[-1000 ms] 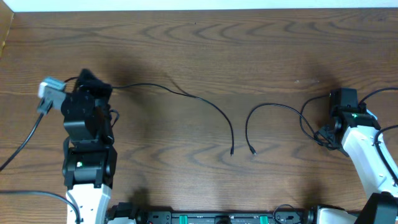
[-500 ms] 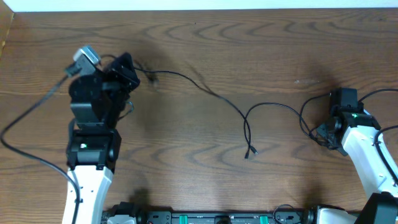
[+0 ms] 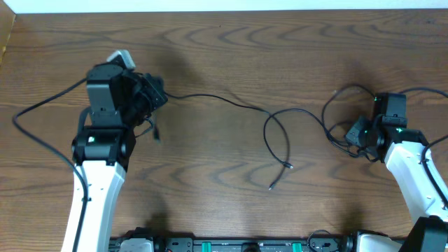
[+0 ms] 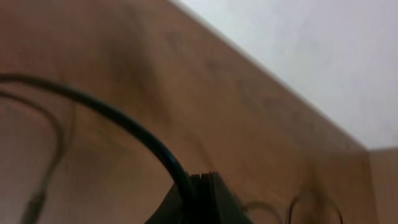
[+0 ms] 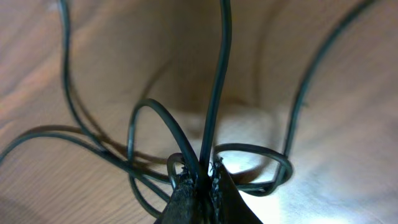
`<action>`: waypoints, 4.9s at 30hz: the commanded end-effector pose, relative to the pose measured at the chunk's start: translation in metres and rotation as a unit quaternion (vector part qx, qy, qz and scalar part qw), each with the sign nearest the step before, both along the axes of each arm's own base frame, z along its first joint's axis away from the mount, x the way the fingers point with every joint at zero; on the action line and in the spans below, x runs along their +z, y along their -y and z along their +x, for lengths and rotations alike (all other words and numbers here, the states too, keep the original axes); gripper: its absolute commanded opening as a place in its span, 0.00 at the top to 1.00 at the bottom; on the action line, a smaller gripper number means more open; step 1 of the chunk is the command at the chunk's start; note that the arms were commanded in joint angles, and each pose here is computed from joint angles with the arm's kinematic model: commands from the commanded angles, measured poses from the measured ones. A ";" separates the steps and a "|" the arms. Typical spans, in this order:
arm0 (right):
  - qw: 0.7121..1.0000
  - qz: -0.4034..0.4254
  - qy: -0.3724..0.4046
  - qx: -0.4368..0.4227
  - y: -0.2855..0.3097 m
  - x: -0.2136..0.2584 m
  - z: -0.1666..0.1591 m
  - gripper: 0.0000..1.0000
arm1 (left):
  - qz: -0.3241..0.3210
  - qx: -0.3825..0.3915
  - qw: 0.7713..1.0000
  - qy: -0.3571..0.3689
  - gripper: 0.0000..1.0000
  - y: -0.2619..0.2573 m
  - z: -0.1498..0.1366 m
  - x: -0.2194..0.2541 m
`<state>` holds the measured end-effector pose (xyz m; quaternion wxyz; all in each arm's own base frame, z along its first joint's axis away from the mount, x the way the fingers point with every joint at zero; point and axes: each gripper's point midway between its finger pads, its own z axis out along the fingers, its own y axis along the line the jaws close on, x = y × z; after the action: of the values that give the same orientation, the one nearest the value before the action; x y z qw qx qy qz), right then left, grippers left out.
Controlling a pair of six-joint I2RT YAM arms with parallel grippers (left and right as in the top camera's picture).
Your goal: Untangle cables
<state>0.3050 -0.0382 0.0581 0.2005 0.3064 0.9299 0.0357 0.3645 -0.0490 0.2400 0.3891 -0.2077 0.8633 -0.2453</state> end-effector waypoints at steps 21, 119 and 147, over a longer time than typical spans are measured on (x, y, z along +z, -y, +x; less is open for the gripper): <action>0.995 -0.040 -0.090 0.023 0.011 -0.012 -0.039 0.29 | -0.025 -0.047 0.991 -0.124 0.92 0.018 -0.020 -0.055; 0.757 -0.616 0.204 0.070 0.264 0.318 0.254 0.99 | 0.058 -0.468 0.881 0.043 0.92 0.152 -0.074 -0.034; 0.913 -0.369 0.155 -0.080 0.405 0.112 0.236 0.43 | 0.038 -0.433 0.901 0.006 0.92 0.152 -0.062 -0.047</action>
<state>0.5526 -0.4297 0.1472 0.4027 0.2288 0.8156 -0.3467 0.3006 -0.2007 0.1938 0.2588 0.2106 0.8717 -0.3590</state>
